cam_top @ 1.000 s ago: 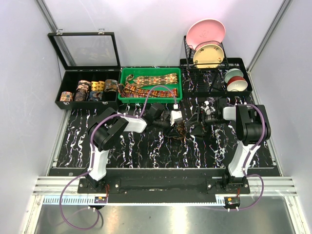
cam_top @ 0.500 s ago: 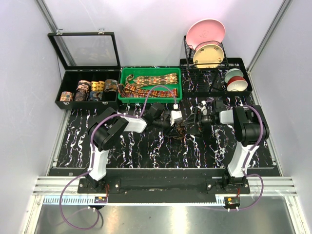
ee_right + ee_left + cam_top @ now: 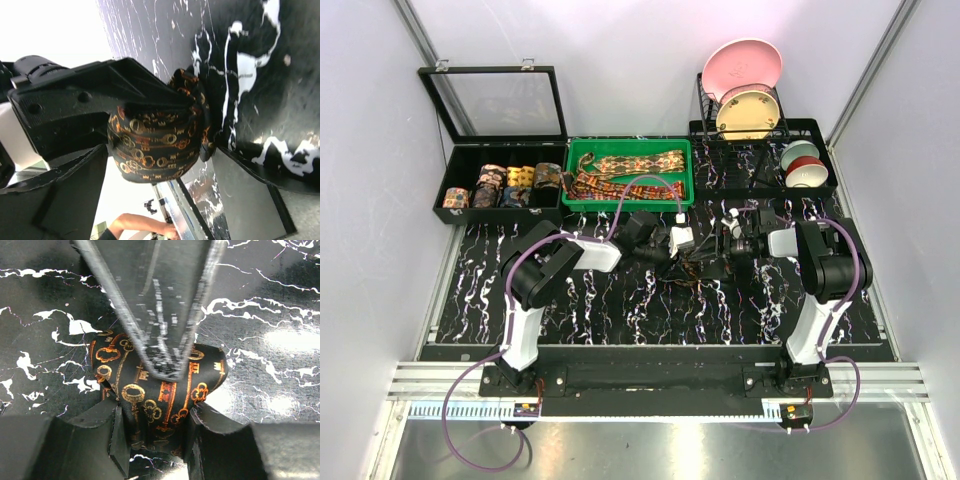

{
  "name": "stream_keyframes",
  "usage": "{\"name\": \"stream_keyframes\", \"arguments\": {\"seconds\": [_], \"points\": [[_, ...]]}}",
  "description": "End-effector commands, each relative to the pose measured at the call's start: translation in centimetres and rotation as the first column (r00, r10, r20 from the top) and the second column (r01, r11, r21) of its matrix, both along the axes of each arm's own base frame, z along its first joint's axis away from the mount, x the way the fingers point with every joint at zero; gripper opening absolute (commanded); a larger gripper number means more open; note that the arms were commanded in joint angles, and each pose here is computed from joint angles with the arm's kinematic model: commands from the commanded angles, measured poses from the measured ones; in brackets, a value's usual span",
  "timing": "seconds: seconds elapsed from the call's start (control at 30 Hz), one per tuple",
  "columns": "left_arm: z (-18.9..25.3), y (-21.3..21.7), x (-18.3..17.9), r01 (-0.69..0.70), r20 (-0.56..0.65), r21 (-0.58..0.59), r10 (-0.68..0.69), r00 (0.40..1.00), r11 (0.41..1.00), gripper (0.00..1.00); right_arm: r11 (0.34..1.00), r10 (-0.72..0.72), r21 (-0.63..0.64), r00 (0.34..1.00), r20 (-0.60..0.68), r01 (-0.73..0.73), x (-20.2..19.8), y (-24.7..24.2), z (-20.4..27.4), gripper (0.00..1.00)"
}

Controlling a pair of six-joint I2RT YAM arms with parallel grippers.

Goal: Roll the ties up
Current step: Pick up the tie at the center of the board.

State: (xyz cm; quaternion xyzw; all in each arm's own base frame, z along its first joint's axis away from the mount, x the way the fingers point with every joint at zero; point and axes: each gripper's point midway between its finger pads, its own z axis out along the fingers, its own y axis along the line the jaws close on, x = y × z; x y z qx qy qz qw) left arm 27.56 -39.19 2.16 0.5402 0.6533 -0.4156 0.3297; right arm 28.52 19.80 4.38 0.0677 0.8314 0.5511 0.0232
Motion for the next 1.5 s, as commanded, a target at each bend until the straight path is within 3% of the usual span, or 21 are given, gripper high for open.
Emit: {"name": "stream_keyframes", "arguments": {"seconds": [0.0, 0.03, 0.13, 0.23, 0.47, 0.5, 0.53, 0.6, 0.73, 0.83, 1.0, 1.27, 1.47], "points": [[-8.1, 5.1, -3.5, -0.035, -0.190, 0.285, 0.092, 0.977, 0.958, 0.00, 0.999, -0.003, -0.040, 1.000, -0.009, 0.002, -1.2, -0.2, -0.8, 0.86], [-8.2, 5.1, -3.5, -0.033, -0.190, 0.286, 0.091, 0.978, 0.958, 0.00, 0.999, -0.002, -0.039, 1.000, -0.012, 0.002, -1.2, -0.1, -0.9, 0.79], [-8.1, 5.0, -3.4, -0.035, -0.188, 0.283, 0.091, 0.978, 0.958, 0.00, 0.999, -0.003, -0.049, 1.000, -0.015, 0.002, -1.2, -0.1, -1.3, 0.73], [-8.2, 5.0, -3.3, -0.034, -0.188, 0.284, 0.090, 0.978, 0.958, 0.00, 0.998, -0.015, -0.061, 0.999, -0.029, 0.013, -1.1, -0.2, -1.8, 0.61], [-8.0, 5.0, -3.3, -0.037, -0.181, 0.282, 0.091, 0.979, 0.959, 0.00, 0.999, -0.009, -0.049, 0.999, -0.049, 0.006, -0.9, 0.0, -2.1, 0.18], [-7.9, 4.9, -3.2, -0.038, -0.180, 0.280, 0.091, 0.979, 0.959, 0.00, 0.999, -0.005, -0.043, 0.999, -0.048, 0.003, -0.9, 0.0, -2.0, 0.05], [-7.8, 4.9, -3.1, -0.039, -0.178, 0.280, 0.092, 0.980, 0.959, 0.00, 0.999, -0.005, -0.042, 0.999, -0.052, 0.002, -0.8, 0.0, -2.0, 0.00], [-7.6, 4.8, -3.0, -0.040, -0.179, 0.274, 0.092, 0.980, 0.961, 0.04, 0.999, -0.006, -0.048, 0.999, -0.053, 0.003, -0.7, 0.0, -2.1, 0.00], [-6.5, 4.2, -2.6, -0.054, -0.168, 0.249, 0.098, 0.981, 0.967, 0.25, 0.998, -0.004, -0.063, 0.999, -0.038, 0.001, -0.5, -0.1, -1.9, 0.00], [-4.5, 3.6, -2.4, -0.059, -0.145, 0.201, 0.089, 0.985, 0.978, 0.47, 0.998, -0.002, -0.070, 1.000, -0.016, 0.001, -0.4, -0.2, -1.4, 0.00], [0.6, 2.6, -1.2, -0.094, -0.075, 0.100, 0.102, 0.992, 0.991, 0.98, 0.997, -0.001, -0.077, 1.000, 0.001, 0.001, -0.2, -0.2, -1.0, 0.00], [5.5, 2.7, -0.7, -0.139, -0.036, 0.068, 0.142, 0.989, 0.988, 0.99, 0.997, 0.001, -0.081, 1.000, 0.030, 0.002, -0.1, -0.2, -0.2, 0.00], [10.8, 5.5, 0.7, -0.254, 0.094, 0.086, 0.246, 0.965, 0.963, 0.99, 0.997, 0.002, -0.079, 0.992, 0.126, 0.008, 0.8, -0.2, 2.7, 0.00]]}}
